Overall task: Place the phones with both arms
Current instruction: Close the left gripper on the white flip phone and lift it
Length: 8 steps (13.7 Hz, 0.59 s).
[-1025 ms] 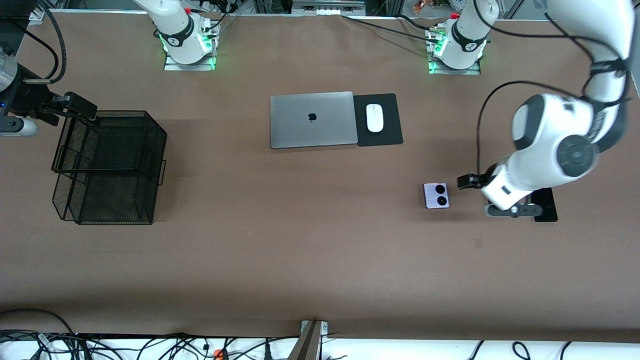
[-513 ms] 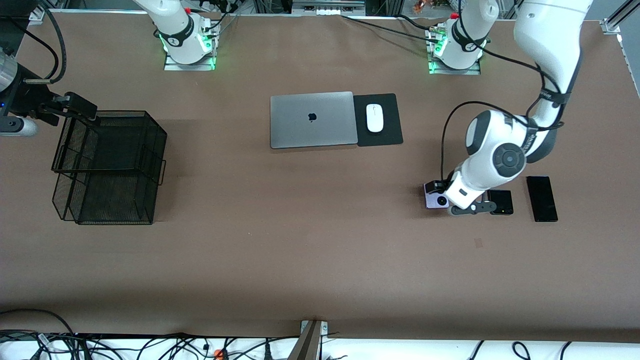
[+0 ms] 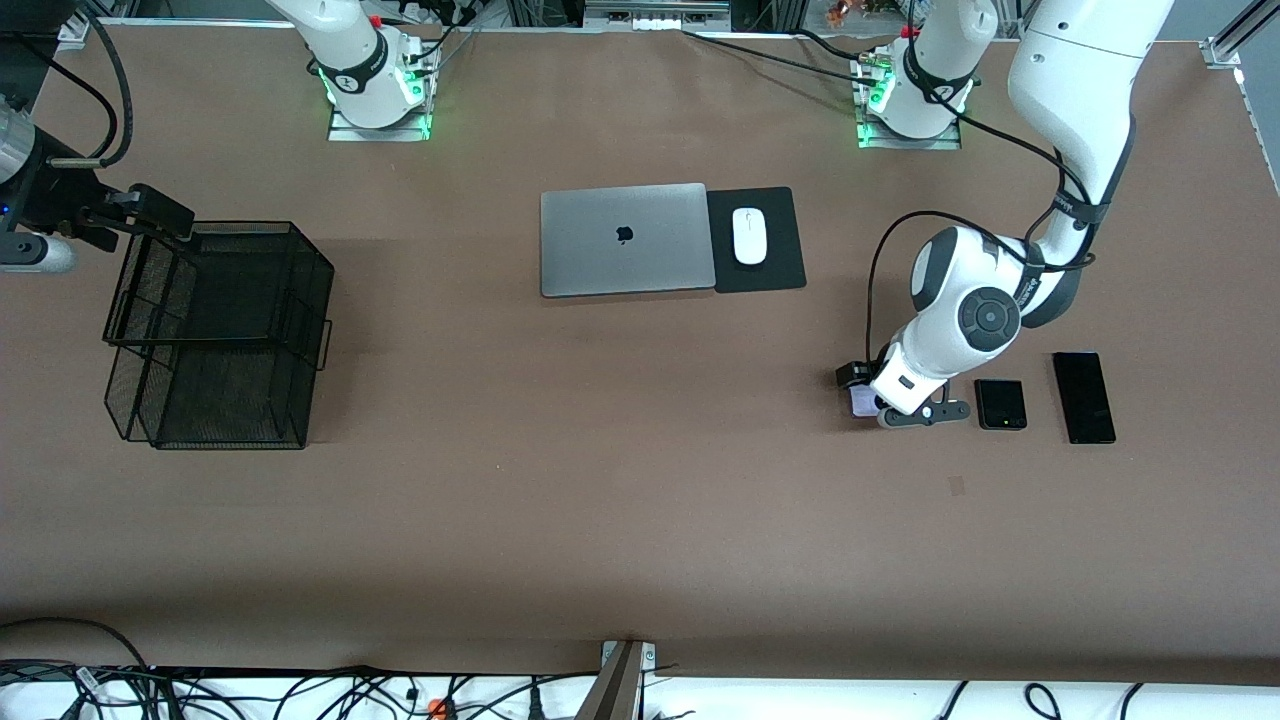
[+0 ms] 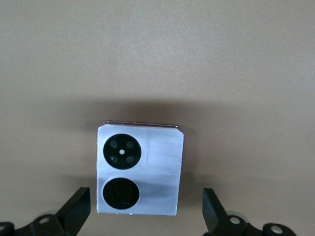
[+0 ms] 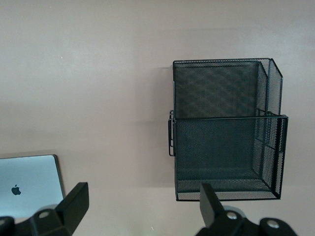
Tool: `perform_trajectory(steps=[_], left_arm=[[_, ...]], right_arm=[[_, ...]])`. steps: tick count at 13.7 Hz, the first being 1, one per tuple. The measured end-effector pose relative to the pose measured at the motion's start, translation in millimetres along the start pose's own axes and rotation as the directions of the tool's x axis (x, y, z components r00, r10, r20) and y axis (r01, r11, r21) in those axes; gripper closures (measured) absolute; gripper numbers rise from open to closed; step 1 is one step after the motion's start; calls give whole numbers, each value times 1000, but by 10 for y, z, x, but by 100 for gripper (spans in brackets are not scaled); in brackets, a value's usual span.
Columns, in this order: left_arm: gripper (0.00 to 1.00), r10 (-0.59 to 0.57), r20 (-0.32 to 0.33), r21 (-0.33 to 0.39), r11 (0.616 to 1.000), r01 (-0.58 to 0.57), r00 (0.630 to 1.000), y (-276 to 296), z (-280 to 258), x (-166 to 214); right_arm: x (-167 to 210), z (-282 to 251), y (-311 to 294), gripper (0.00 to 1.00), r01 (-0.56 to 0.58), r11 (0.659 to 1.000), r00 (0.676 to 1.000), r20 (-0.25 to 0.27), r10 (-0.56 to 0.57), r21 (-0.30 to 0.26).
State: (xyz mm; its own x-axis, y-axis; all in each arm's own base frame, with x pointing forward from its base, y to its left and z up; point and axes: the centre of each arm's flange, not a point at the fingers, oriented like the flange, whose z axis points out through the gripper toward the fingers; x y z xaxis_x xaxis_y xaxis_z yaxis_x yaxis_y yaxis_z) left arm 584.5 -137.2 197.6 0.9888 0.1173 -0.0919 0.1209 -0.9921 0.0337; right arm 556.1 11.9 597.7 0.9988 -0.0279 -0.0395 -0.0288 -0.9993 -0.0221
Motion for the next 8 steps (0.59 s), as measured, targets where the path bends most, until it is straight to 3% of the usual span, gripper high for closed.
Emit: perform_trajectory(steps=[8], left_arm=[[0,62,-5,40,997,-62,998,14,282,-17]], right_arm=[[0,0,0,0,0,1000,1000,0,0,0]])
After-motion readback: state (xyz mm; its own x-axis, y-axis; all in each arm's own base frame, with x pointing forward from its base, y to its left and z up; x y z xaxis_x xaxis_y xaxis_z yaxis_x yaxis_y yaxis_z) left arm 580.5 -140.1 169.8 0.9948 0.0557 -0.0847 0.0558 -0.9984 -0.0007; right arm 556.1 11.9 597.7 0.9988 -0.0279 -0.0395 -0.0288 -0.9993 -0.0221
